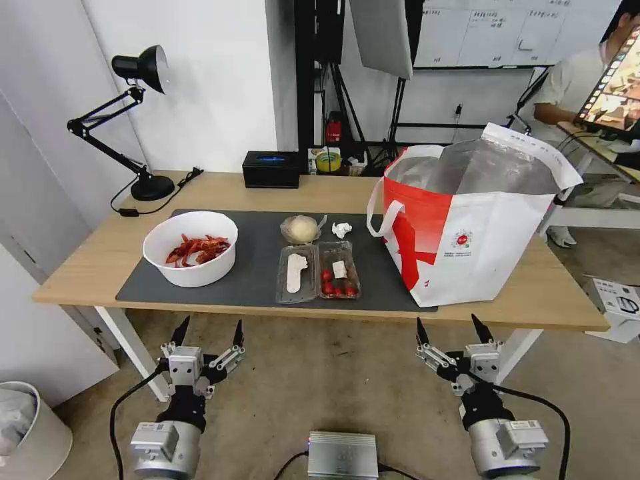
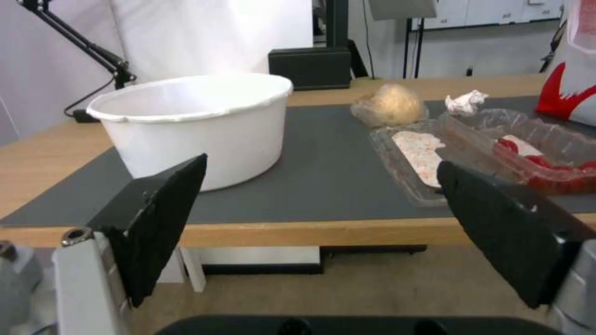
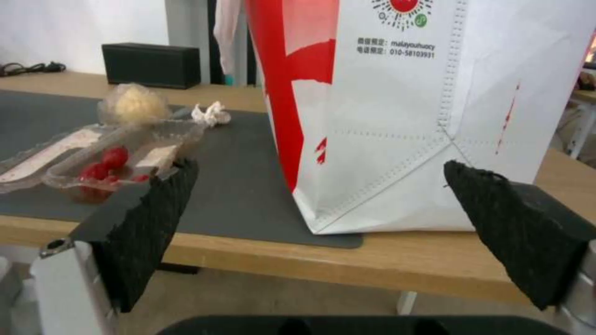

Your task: Pick up the trash from the table and place it into the takeout bag.

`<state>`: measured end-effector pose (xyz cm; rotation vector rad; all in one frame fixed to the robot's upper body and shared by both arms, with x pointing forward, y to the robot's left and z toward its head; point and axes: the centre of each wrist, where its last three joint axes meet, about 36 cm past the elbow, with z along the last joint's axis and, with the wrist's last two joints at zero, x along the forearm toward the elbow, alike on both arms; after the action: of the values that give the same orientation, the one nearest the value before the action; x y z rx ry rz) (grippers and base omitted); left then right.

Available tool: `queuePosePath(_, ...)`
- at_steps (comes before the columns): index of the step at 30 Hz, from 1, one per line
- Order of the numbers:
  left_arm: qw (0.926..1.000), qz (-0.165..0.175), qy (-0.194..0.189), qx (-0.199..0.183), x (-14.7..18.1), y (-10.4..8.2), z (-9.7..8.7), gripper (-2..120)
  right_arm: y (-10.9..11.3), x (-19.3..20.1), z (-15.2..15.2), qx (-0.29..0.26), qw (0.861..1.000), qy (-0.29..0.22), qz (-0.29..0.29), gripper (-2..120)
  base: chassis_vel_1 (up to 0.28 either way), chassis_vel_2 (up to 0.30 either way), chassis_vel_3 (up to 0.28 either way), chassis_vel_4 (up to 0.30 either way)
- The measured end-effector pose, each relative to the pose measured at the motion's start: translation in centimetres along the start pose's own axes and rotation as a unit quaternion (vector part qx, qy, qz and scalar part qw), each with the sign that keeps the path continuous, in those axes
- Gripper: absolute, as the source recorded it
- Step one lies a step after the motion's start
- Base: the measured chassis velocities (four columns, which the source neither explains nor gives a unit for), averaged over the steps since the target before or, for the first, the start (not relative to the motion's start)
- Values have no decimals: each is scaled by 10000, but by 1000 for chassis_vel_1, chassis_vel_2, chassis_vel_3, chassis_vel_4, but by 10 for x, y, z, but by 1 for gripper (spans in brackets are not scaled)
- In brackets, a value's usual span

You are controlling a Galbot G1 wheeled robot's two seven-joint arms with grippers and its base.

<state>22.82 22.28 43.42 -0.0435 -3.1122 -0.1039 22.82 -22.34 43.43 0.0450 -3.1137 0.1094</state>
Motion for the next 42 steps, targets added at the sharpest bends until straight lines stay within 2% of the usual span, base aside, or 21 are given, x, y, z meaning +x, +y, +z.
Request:
queuePosePath(4, 9997, -21, 190, 146, -2, -5, 1, 100, -2, -2, -1, 60, 9998, 179, -68, 100, 0, 0, 0, 0)
queuePosePath(6, 9967, -43, 653, 485, -6, -18, 1, 100, -8, -6, -6, 201, 9978, 591, -205, 100, 0, 0, 0, 0)
queuePosePath(7, 9967, -43, 653, 485, -6, -18, 1, 100, -8, -6, -6, 201, 9978, 591, -205, 100, 0, 0, 0, 0)
queuePosePath(10, 9892, -20, 1208, 835, -10, -33, 1, 100, -14, -11, -11, 316, 9933, 1062, -336, 100, 0, 0, 0, 0)
queuePosePath(12, 9865, 16, 1349, 929, -11, -37, 1, 100, -17, -13, -14, 341, 9911, 1223, -389, 100, 0, 0, 0, 0)
queuePosePath(14, 9846, -18, 1436, 998, -12, -40, 0, 100, -17, -12, -18, 335, 9913, 1197, -436, 100, 0, 0, 0, 0)
queuePosePath(16, 9785, 110, 1600, 1295, -12, -52, -5, 100, -16, -11, -23, 326, 9918, 1140, -477, 100, 0, 0, 0, 0)
queuePosePath(24, 9763, 149, 1560, 1494, -9, -61, -8, 100, -17, -7, -24, 336, 9923, 1089, -490, 100, 0, 0, 0, 0)
queuePosePath(37, 9771, 146, 1506, 1494, -7, -59, -11, 100, -13, -7, -24, 290, 9926, 1058, -522, 100, 0, 0, 0, 0)
queuePosePath(42, 9756, 202, 1439, 1648, -8, -60, -16, 100, -13, -8, -26, 303, 9930, 1009, -532, 100, 0, 0, 0, 0)
